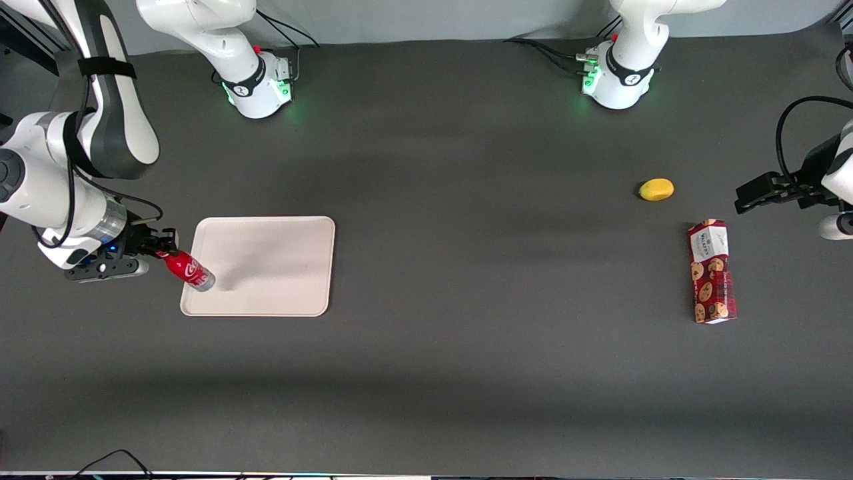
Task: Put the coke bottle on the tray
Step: 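Carry the bottle over the white tray and lower it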
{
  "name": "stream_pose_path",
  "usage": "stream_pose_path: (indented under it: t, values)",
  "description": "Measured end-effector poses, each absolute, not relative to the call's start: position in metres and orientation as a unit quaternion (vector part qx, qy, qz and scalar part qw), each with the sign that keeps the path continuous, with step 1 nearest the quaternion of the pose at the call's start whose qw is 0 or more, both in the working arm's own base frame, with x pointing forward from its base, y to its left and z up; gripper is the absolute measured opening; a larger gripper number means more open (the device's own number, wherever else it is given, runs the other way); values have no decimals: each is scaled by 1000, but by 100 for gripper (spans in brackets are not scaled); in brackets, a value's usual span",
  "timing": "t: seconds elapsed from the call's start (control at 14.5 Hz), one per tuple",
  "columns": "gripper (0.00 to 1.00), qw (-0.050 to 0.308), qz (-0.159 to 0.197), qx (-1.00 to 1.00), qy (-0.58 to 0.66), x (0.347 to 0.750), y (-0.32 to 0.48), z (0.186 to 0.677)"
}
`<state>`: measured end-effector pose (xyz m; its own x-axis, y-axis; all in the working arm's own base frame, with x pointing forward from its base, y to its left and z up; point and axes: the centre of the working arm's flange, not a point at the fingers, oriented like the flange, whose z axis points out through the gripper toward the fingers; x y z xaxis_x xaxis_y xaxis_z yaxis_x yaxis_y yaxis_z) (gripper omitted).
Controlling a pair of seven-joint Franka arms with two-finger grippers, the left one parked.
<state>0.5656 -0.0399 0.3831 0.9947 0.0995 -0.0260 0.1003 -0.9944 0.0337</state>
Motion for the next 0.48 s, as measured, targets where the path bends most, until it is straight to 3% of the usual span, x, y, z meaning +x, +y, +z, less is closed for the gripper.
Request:
stream_pose_path:
  t: [0.48]
  values:
    - [33,8,-13,998,59,577,-41,343]
